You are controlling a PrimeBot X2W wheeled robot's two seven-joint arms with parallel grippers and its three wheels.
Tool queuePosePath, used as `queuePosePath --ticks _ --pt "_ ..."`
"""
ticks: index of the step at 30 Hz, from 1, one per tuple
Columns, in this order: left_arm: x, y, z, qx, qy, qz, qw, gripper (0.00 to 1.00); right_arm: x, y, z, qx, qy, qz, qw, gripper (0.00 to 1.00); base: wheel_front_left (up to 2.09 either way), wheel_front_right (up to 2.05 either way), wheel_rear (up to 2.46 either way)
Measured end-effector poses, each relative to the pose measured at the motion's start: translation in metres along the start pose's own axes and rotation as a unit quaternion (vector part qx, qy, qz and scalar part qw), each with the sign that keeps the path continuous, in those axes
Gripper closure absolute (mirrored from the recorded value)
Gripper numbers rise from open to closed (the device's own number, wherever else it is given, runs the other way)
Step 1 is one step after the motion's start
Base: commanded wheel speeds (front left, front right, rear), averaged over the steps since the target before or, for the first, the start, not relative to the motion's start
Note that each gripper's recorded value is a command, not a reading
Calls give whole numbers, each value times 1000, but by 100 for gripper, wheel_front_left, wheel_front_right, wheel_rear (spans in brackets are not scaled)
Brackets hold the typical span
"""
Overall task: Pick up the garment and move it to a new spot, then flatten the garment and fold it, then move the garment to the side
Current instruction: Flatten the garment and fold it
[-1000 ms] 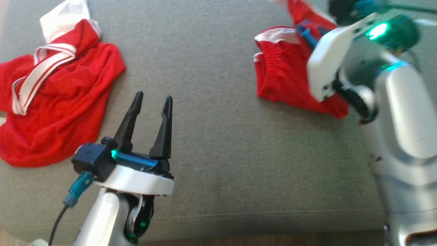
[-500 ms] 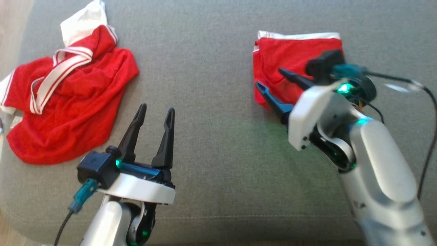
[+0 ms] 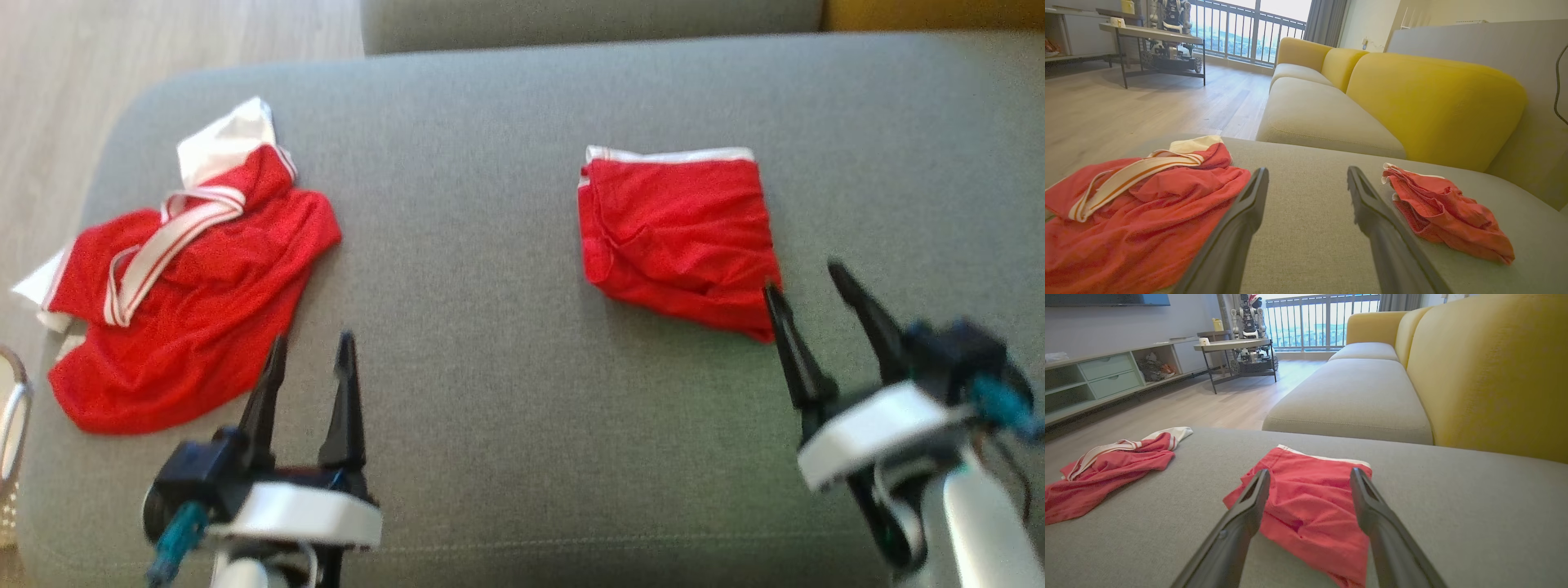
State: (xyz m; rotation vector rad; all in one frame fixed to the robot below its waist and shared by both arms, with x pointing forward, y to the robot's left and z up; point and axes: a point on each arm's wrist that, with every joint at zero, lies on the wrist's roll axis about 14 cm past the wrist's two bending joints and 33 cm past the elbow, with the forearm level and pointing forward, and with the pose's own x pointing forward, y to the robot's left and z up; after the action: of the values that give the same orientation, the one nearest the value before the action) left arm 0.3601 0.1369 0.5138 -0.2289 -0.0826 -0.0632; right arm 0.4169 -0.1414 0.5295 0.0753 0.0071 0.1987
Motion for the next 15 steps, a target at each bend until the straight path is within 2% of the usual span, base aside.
queuePosePath --ticks 7,13,14,15 --pt "-32 6 1 8 3 19 1000 0 -43 -5 -23 -2 -8 -25 1000 0 0 0 0" --pt "-42 3 6 32 -6 14 999 0 -52 -3 -34 5 -5 -25 1000 0 0 0 0" --pt "-43 3 8 33 -8 14 999 0 -51 -2 -37 5 -1 -24 1000 6 0 0 0" --pt "-44 3 8 34 -9 16 999 0 -50 0 -39 5 4 -20 1000 77 0 0 0"
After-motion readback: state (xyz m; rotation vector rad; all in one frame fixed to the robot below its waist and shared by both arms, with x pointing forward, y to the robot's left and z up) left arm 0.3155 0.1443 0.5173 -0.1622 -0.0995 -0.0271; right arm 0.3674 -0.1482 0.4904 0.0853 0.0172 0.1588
